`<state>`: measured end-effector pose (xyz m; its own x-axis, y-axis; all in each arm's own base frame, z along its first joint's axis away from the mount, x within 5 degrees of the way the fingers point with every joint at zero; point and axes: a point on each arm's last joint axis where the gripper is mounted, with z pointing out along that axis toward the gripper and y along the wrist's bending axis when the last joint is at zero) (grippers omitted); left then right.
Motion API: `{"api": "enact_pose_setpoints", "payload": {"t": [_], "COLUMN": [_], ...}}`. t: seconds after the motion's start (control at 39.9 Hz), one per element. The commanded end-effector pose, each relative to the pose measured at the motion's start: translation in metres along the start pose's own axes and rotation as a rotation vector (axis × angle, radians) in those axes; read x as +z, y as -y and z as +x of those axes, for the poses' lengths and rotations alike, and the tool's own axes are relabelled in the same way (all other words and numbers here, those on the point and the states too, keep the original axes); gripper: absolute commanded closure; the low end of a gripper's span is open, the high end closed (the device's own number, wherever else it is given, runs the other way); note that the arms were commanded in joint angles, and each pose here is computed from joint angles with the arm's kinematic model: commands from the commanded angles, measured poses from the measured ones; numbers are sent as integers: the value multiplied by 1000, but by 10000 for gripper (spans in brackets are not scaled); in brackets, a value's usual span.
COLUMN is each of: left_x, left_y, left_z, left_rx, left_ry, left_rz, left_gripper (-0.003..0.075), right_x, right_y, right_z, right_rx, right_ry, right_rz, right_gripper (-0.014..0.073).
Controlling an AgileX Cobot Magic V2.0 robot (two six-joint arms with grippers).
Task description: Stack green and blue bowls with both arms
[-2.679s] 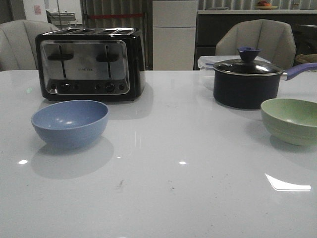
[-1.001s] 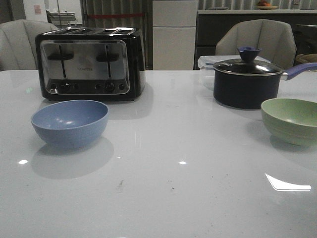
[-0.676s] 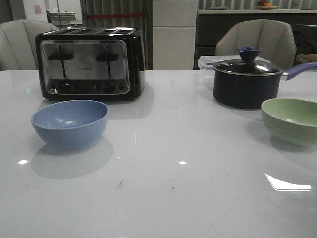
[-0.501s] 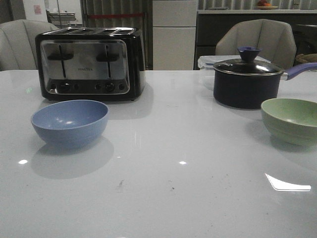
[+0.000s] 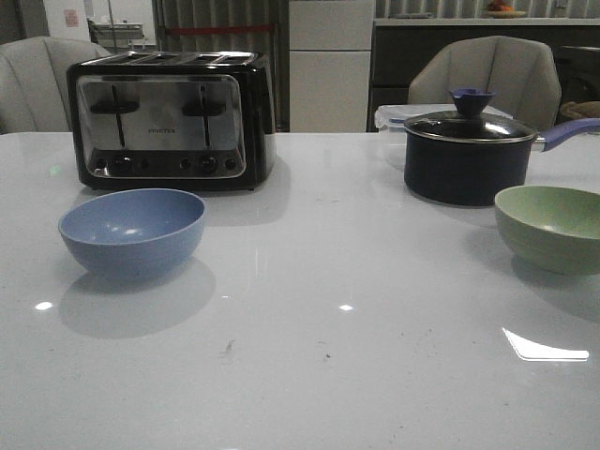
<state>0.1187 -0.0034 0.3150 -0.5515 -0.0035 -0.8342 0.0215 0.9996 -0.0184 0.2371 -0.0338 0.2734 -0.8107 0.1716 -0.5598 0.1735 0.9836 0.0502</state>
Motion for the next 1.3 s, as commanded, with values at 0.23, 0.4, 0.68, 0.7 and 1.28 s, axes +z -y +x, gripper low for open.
{"api": "enact_pose_setpoints", "payload": {"t": [0.23,0.4,0.68,0.7,1.28], "left_x": [-6,-6,-6,-6,-6], "left_y": [0,0,0,0,0], "left_z": [-16,-16,-16,-16,-16], "left_rx": [-2,-2,-2,-2,-2], "left_ry": [109,107,106,106,106], "left_rz": [-1,-1,-1,-1,-1], "left_gripper": [283,284,283,283,284], "right_x": [59,100,137,137,123], "right_y": [7,8,8,8,1], "right_z": [-71,-91,-104,-105,-109], "right_rx": [-8,-37,-27,-28,-44], "right_ry": [-72,-166,-245,-243,-222], "right_rz": [-10,-19,-39,-41,-76], "right_gripper": [-29,-29,-16,-3,526]}}
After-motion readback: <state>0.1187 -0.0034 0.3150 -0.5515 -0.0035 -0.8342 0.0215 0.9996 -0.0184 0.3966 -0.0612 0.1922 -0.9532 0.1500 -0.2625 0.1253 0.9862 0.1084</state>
